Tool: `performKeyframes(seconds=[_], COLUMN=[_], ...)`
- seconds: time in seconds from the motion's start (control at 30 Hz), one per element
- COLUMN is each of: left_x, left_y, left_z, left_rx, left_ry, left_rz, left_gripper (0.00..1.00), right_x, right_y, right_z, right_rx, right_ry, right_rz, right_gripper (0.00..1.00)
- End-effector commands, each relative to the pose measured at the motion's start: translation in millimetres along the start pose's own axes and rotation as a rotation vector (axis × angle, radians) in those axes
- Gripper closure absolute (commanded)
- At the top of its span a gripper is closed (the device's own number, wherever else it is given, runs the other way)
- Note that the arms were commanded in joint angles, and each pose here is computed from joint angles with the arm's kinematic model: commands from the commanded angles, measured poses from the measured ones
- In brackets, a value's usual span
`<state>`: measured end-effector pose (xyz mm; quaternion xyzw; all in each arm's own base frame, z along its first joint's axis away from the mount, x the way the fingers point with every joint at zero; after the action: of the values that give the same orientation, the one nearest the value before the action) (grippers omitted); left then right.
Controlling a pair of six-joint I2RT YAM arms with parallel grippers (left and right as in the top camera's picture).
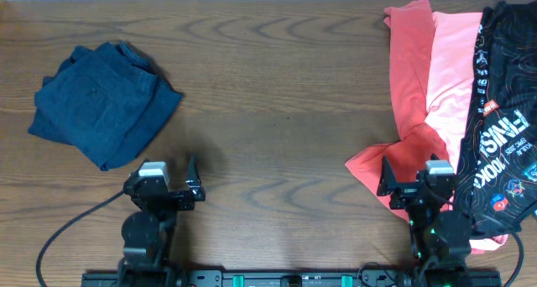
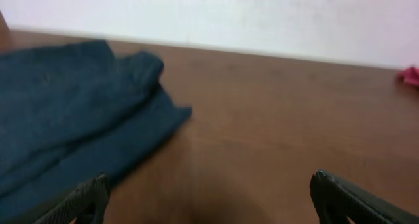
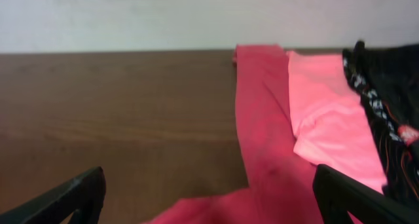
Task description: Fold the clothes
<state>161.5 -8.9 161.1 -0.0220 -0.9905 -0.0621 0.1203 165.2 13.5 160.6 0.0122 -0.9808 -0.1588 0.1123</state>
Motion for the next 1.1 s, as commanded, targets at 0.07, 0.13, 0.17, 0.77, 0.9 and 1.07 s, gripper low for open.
performKeyframes(seconds=[0.07,0.13,0.17,0.77,0.9,1.07], left_x=[11,12,12,-29,-31,-30], left_y=[3,4,5,2,1,1], left_z=[-45,-57,-61,-54,-52,-52], left_rx=[0.052,0.047,0.045,0.014,0.013,0.013], left_ry=[0.097,0.191,0.243,0.857,0.872,0.871], left_rz=[0.033,0.041,0.045,0.092,0.093,0.093], left_gripper=[0.02,0.02,0.02,0.02,0.02,0.02], right_x=[1,-4,-7,-97,-107,-113], right_y=[10,14,15,-11,-23,-8], right_z=[-35,-44,-48,28,53,74], right_rx=[-0.016,-0.012,-0.010,-0.016,-0.044,-0.067], right_ry=[0.058,0.125,0.173,1.031,1.082,1.169], right_rz=[0.035,0.059,0.076,0.460,0.561,0.450], right_gripper=[0.01,0.01,0.01,0.16,0.16,0.42])
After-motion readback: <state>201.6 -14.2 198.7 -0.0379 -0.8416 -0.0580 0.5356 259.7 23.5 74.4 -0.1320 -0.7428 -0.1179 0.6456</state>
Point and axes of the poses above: each gripper's point midway between its finger pads, its own x axis back along the fingers, its own y axis along the line the jaws close on, z = x × y, the point moved 8 cm from there along x, back along the fingers, and after that the axes turned 15 degrees about -x, right-handed, at the moved point
